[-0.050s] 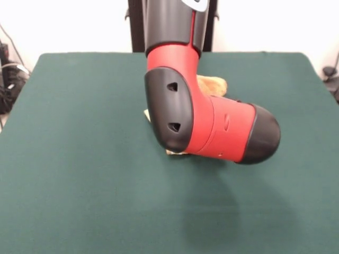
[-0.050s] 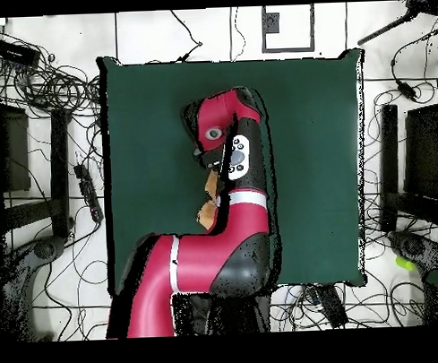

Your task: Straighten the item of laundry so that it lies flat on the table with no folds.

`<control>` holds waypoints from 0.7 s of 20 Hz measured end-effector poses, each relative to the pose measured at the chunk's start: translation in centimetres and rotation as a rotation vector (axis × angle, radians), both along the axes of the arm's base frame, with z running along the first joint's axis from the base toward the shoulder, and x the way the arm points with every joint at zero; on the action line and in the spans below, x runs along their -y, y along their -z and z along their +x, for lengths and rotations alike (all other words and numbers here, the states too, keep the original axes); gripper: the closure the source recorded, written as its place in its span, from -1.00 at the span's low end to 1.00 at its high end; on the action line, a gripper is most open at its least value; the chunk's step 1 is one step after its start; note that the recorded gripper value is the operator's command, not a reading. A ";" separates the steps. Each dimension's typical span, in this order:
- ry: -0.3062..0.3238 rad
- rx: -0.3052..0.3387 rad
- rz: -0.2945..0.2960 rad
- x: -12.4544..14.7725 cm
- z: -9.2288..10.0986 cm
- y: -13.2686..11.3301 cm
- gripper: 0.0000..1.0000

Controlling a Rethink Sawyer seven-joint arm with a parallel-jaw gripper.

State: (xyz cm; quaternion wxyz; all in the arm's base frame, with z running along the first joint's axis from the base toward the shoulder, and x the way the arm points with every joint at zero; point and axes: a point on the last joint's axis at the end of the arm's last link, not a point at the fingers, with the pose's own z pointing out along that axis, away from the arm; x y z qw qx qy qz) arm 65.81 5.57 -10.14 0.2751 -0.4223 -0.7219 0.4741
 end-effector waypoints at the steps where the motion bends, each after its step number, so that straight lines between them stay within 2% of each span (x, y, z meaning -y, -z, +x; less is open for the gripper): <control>1: 0.006 0.004 -0.005 -0.1 0.1 0.0 1.00; 4: 0.028 0.031 -0.012 -0.6 0.6 -0.1 1.00; 9: 0.044 0.066 0.024 -1.7 1.8 -0.6 1.00; 14: 0.070 0.118 0.102 -3.5 3.3 -1.3 1.00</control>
